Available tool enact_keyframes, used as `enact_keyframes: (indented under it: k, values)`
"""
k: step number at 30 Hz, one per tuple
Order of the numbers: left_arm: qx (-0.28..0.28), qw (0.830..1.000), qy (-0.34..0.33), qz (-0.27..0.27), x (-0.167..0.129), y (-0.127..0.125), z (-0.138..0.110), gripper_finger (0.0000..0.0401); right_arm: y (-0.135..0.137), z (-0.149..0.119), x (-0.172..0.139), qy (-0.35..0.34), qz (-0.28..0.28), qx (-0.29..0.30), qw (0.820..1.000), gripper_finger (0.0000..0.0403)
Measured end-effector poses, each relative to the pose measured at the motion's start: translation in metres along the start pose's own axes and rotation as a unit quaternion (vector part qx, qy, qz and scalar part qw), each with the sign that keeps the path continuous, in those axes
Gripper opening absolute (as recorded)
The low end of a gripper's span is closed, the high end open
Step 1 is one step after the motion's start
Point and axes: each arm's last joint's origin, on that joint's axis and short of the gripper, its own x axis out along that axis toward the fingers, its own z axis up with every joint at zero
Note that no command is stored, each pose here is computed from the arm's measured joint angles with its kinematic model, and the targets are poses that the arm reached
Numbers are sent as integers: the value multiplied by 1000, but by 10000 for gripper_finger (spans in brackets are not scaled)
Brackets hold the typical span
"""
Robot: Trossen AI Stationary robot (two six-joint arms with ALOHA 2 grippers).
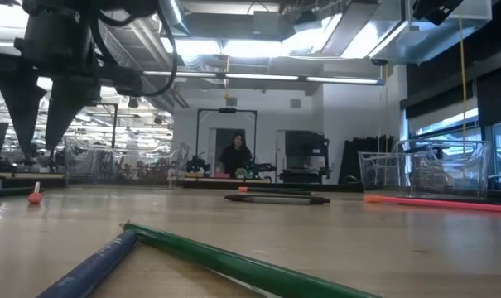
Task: Sort crayons/erasers/pens/pencils in bins
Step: Put the red pencil into the top left transparent bin
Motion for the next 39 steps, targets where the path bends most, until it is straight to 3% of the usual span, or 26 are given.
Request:
enact_keyframes:
  k: [4, 10, 34, 39]
  values:
    - [-10, 1000, -2, 4, 13, 1, 1, 94, 0, 0, 0, 0, 0, 1, 1000, 27]
    - [-21, 999, 11, -31, 36, 2, 3, 93, -1, -1, -2, -3, 1, 2, 1000, 27]
    - [-23, 999, 22, -36, 63, 14, 11, 92, -2, -1, -6, -15, 5, 5, 1000, 27]
    - [1, 999, 21, -32, 65, 16, 11, 75, -2, -1, -6, -15, 5, 5, 1000, 27]
